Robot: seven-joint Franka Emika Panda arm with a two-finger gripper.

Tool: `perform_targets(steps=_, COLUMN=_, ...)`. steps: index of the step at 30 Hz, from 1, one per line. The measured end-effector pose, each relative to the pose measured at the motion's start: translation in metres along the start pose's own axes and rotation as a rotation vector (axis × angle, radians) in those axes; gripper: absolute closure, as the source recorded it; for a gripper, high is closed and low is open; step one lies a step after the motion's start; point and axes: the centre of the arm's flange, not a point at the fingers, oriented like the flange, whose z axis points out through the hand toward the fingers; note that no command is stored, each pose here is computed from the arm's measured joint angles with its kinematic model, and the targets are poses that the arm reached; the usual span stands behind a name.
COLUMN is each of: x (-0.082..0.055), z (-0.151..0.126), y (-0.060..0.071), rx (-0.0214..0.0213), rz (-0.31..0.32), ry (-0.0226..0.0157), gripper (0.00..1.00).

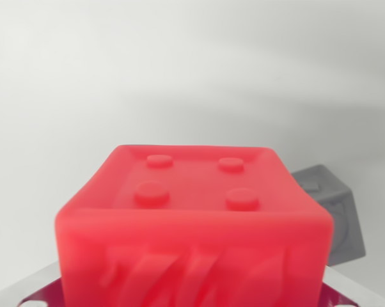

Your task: Destack cube

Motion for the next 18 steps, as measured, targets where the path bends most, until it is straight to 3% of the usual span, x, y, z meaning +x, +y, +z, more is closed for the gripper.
perform_targets(steps=18, x=-0.009, z=0.004, y=-0.033, rx=-0.0009, rz=0.117, ry=0.0014, gripper=1.0)
